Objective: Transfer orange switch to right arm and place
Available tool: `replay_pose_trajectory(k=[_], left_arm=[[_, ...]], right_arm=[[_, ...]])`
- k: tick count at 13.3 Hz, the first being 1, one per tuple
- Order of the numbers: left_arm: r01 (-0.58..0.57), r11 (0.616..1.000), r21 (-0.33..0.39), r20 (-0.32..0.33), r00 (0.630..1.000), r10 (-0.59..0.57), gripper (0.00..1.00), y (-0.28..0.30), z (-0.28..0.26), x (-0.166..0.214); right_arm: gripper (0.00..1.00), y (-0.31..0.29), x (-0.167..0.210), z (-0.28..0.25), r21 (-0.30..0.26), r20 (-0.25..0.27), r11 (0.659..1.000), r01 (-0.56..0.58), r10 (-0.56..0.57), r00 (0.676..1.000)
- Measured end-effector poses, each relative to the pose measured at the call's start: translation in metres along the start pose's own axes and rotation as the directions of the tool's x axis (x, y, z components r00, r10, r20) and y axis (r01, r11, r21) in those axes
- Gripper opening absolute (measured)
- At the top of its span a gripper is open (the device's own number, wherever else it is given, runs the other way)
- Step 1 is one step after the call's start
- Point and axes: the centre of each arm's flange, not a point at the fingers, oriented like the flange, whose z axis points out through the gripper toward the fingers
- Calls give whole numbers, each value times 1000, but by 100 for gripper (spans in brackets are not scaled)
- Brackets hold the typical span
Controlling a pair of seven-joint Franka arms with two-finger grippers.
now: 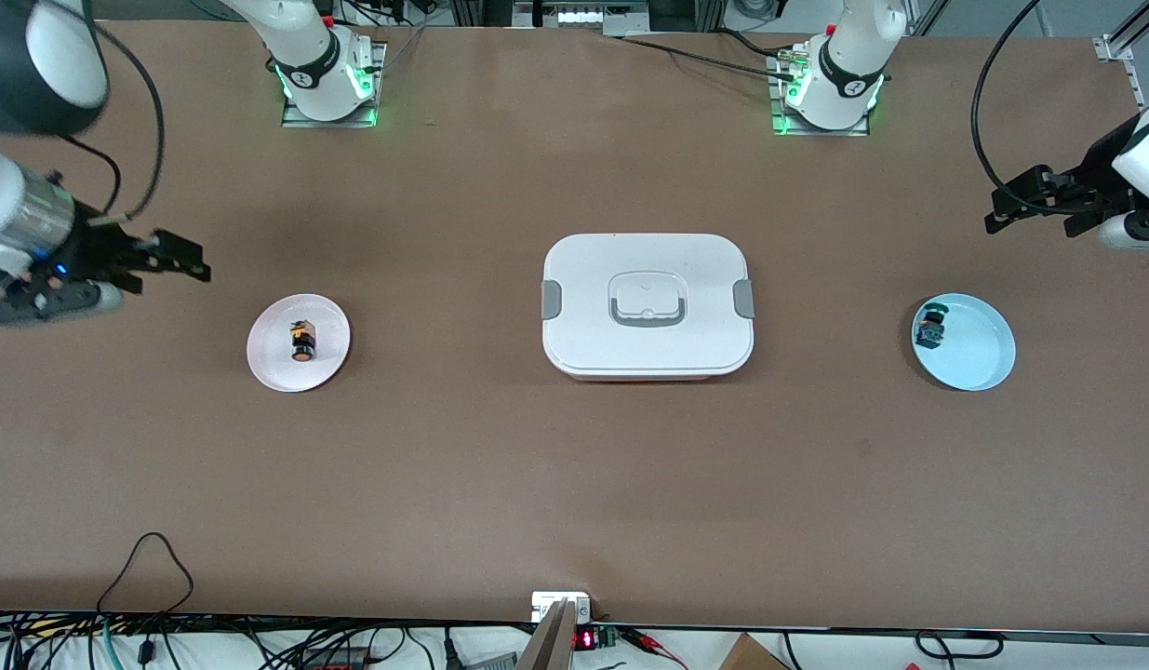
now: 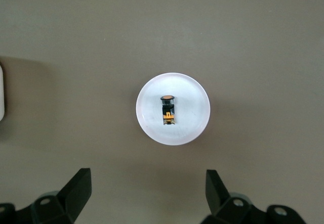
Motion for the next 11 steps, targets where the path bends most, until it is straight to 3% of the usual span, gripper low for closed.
replay_pose_trajectory(k=[4, 11], left_arm=[[-4, 1000, 1, 2, 1000, 4, 100, 6, 0, 0], [1, 1000, 1, -13, 1000, -1, 100, 3, -1, 1]], right_arm=[[100, -1, -2, -23, -15, -48, 1000, -1, 0, 999], [100, -2, 7, -27, -10, -70, 1000, -12, 11, 997]])
